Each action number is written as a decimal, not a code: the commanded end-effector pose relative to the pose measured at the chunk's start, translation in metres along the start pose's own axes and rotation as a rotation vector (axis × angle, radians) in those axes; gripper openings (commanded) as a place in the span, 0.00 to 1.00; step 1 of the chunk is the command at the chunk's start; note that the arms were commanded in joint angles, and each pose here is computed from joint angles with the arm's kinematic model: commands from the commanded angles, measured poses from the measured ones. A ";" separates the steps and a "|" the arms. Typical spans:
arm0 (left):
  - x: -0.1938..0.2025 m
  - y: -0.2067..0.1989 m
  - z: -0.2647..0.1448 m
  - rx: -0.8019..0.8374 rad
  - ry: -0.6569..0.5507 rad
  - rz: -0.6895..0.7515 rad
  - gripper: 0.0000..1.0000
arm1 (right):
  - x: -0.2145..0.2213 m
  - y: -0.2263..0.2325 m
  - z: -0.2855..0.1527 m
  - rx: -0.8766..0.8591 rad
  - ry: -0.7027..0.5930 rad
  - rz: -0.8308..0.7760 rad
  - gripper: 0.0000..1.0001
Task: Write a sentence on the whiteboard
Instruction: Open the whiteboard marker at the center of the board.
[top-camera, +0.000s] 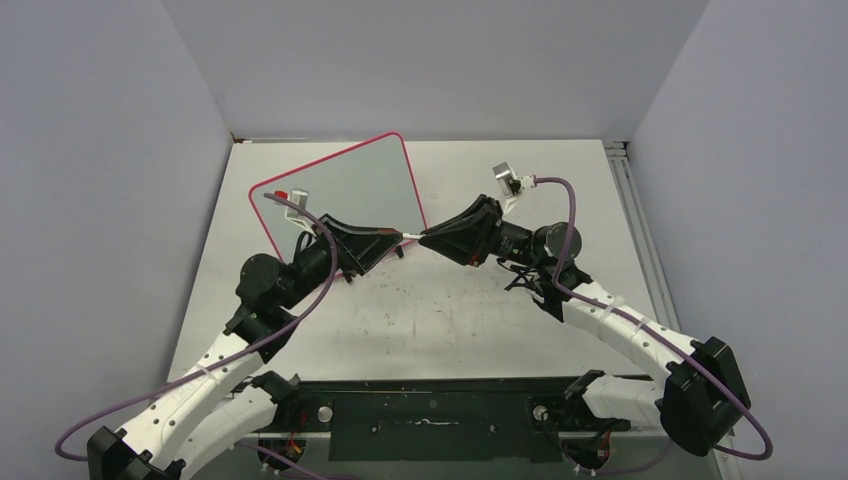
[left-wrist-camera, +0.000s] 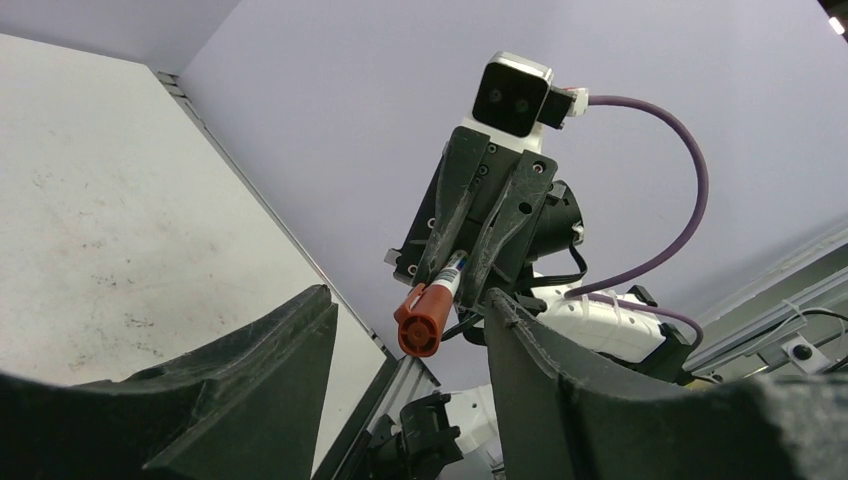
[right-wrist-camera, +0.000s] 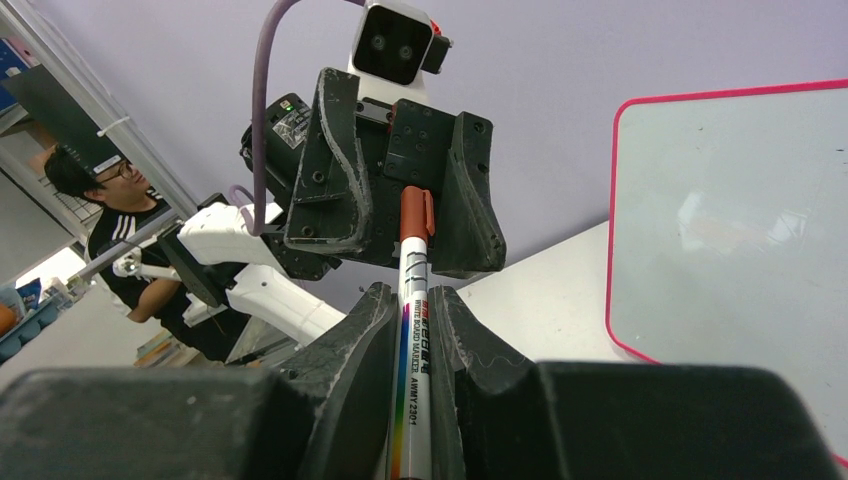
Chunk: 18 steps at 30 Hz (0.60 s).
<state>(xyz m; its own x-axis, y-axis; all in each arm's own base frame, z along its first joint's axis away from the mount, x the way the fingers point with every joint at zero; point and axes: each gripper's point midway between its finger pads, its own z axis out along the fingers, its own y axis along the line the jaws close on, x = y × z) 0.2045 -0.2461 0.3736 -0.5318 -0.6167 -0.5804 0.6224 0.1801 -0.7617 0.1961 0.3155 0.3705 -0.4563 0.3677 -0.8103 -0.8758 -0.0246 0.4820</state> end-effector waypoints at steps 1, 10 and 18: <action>-0.021 -0.021 -0.002 0.080 -0.085 -0.015 0.51 | -0.011 0.013 0.004 -0.055 -0.043 -0.054 0.05; -0.028 -0.024 -0.003 0.101 -0.108 -0.051 0.37 | -0.005 0.010 0.006 -0.054 -0.026 -0.050 0.05; -0.029 -0.023 -0.003 0.097 -0.107 -0.066 0.07 | -0.007 0.008 0.005 -0.029 -0.042 -0.059 0.05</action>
<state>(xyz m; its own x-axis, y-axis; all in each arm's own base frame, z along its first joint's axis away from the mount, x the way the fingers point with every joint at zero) 0.2105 -0.2341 0.3868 -0.5375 -0.6859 -0.4906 0.5939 0.1051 -0.7976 0.1959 0.3204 0.3665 -0.4611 0.3606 -0.8107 -0.8748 -0.0321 0.4833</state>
